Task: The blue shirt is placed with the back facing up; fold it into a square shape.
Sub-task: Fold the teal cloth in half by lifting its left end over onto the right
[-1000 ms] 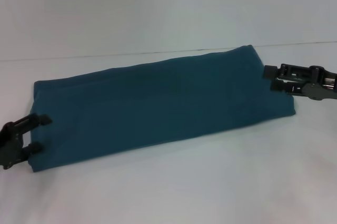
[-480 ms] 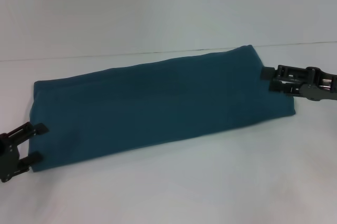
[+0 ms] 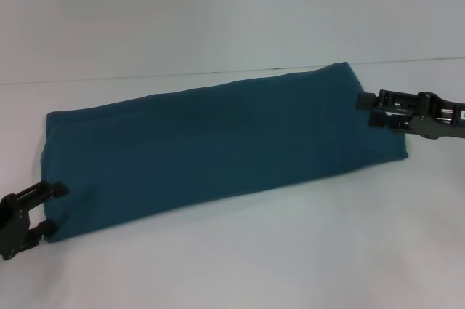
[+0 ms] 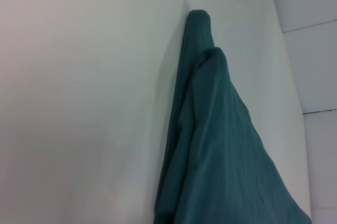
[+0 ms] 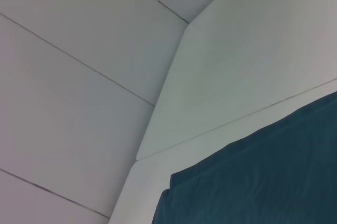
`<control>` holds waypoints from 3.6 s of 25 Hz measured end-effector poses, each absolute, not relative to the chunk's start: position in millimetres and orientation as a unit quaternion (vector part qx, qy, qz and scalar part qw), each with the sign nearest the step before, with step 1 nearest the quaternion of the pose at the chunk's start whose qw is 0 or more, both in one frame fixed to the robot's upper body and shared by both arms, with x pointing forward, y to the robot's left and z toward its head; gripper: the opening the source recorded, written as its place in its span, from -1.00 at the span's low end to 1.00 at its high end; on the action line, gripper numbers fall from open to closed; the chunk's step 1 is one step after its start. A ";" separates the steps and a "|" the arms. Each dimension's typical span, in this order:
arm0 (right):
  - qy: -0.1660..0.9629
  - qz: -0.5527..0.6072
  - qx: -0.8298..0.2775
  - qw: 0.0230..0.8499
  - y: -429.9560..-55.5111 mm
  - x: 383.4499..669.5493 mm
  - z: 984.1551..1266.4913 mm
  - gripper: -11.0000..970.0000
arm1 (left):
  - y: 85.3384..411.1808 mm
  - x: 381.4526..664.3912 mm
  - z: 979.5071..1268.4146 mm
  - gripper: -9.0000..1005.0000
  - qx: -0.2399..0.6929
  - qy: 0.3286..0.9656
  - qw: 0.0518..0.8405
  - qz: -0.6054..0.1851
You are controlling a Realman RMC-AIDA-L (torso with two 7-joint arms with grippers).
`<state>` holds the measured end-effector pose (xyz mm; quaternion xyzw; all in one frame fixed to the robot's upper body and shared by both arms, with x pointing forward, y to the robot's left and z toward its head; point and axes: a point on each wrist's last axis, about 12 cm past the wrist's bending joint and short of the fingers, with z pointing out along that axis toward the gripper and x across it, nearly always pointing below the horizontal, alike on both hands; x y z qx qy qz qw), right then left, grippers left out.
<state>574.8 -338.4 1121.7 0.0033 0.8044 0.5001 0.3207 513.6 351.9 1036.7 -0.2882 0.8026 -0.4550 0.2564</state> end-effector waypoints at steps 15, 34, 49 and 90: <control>0.806 0.493 0.005 0.327 -336.5 577.4 1119.8 0.82 | 354.7 554.8 1067.5 0.77 -0.289 0.787 0.306 -0.451; 0.808 0.490 0.010 0.327 -337.4 577.2 1118.5 0.82 | 334.7 574.5 1050.2 0.77 -0.292 0.816 0.305 -0.394; 0.808 0.492 0.010 0.324 -338.2 573.6 1115.9 0.82 | 340.4 577.8 1060.8 0.77 -0.280 0.816 0.319 -0.392; 0.814 0.483 0.006 0.324 -340.5 573.0 1114.7 0.82 | 351.0 576.2 1083.4 0.77 -0.155 0.879 0.293 -0.344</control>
